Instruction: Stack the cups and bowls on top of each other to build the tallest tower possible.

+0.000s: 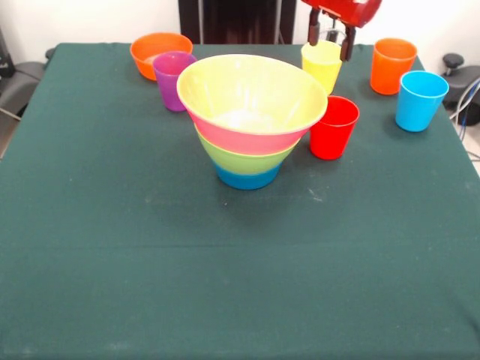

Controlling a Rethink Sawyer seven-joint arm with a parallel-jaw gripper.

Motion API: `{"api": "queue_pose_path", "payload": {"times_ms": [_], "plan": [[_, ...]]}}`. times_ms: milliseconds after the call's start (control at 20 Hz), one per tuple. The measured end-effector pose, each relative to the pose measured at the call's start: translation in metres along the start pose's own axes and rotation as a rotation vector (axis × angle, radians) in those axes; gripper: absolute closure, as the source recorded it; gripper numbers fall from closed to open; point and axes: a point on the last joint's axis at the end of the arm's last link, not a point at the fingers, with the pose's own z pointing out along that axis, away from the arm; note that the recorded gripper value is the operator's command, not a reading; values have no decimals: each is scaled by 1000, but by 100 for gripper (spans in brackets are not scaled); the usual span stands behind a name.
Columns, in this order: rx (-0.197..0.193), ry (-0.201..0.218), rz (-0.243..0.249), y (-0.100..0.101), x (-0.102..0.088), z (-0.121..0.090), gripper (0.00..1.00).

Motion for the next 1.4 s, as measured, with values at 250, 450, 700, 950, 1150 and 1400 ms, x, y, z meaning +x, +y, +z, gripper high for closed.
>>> {"api": "queue_pose_path", "payload": {"times_ms": [250, 450, 700, 950, 1150, 1400], "plan": [[-6, -29, 1, -1, -3, 5, 0], [-12, -47, 2, 1, -5, 5, 0], [-12, -48, -1, 2, -3, 5, 0], [-13, -51, -9, 10, 5, 5, 0], [-15, -62, -7, 23, 23, 1, 0], [-21, -66, 13, 38, 42, -1, 0]]}}
